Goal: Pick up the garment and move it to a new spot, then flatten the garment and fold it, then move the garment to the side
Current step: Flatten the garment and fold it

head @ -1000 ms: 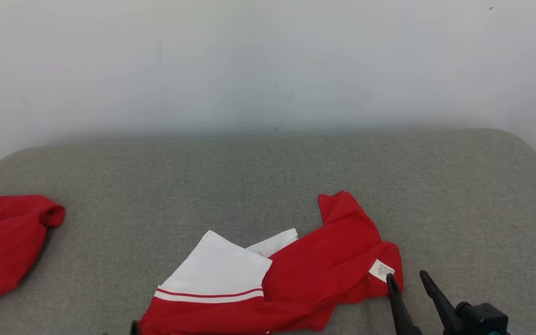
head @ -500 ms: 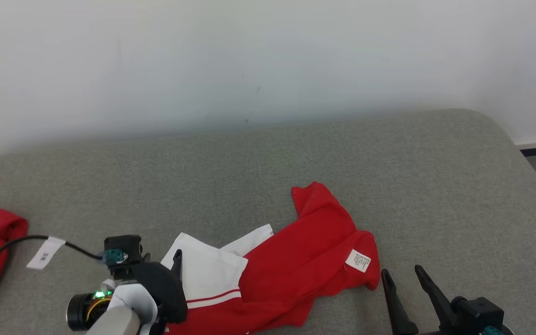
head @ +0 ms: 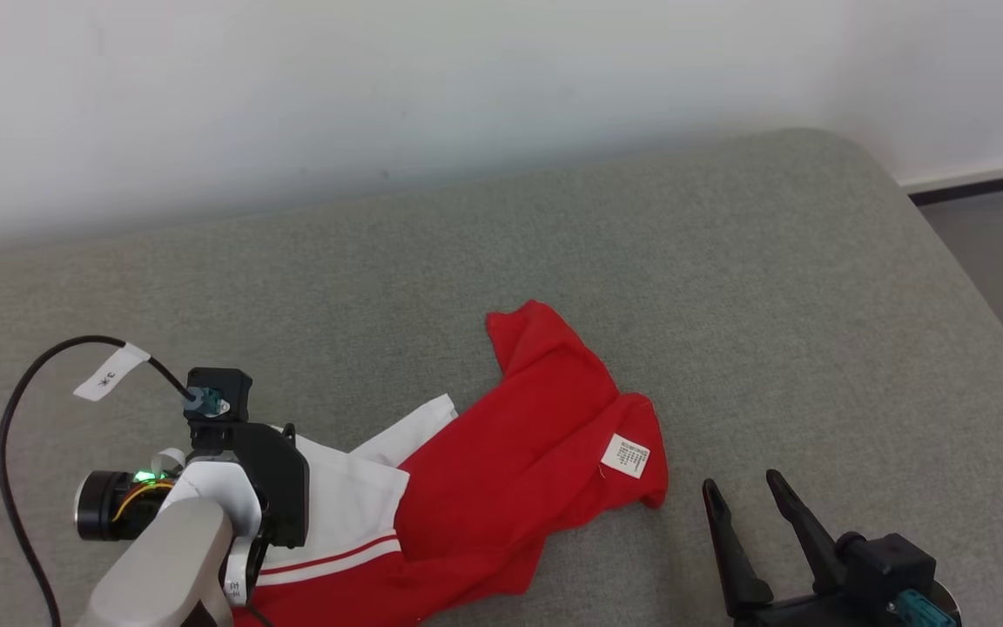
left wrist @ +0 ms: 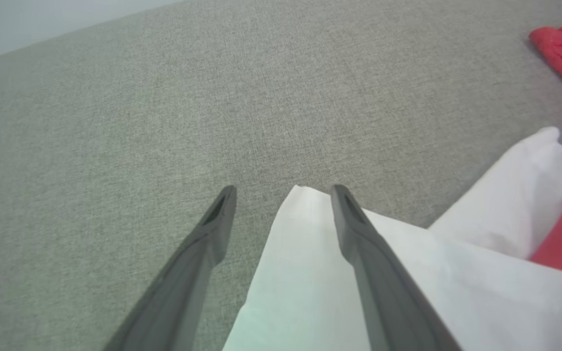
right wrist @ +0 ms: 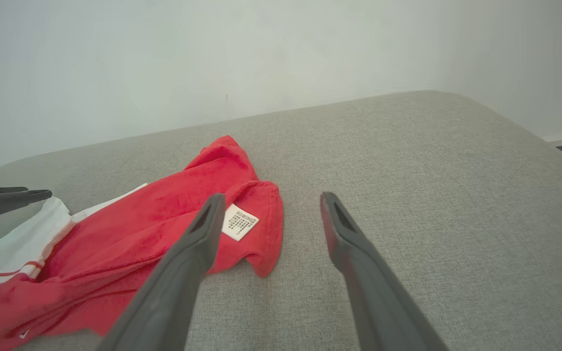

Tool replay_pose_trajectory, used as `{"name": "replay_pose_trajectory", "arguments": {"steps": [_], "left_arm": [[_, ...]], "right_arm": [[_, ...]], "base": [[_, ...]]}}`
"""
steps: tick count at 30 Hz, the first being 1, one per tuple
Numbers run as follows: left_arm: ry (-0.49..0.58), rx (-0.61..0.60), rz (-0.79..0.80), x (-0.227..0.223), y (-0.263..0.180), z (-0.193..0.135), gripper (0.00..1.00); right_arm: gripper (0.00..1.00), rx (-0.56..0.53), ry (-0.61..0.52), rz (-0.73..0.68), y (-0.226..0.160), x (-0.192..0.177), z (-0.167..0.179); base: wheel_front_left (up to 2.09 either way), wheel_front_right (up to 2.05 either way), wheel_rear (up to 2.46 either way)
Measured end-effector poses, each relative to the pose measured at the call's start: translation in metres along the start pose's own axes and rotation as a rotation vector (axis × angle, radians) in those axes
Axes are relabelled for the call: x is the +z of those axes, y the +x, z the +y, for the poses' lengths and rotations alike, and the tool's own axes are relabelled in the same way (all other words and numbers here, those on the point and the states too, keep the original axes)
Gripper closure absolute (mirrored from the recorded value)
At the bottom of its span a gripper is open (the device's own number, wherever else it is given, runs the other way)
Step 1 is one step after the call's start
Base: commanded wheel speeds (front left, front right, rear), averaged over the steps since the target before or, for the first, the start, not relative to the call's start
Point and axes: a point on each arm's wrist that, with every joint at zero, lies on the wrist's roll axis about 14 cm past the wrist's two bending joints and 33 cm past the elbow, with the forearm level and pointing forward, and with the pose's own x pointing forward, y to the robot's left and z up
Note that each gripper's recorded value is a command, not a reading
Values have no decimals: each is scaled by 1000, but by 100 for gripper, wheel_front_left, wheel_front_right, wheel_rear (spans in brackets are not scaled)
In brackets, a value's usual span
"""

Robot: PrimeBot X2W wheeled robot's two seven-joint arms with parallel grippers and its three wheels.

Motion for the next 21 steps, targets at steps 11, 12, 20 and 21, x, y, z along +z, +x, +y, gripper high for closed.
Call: {"name": "replay_pose_trajectory", "arguments": {"steps": [11, 12, 20, 21], "left_arm": [[1, 11, 81, -19, 21, 3, 0], [-2, 7, 83, -20, 21, 3, 0], [-34, -7, 91, -21, 20, 1, 7], [-34, -8, 90, -21, 20, 1, 4]], "right_arm": [[0, 77, -124, 128, 35, -5, 7], [0, 78, -131, 158, 40, -7, 5], [0, 87, -207, 422, 71, -20, -16], [0, 81, -223, 457, 73, -22, -20]], "base": [[0, 0, 0], [0, 0, 0], [0, 0, 0], [0, 0, 0]]}}
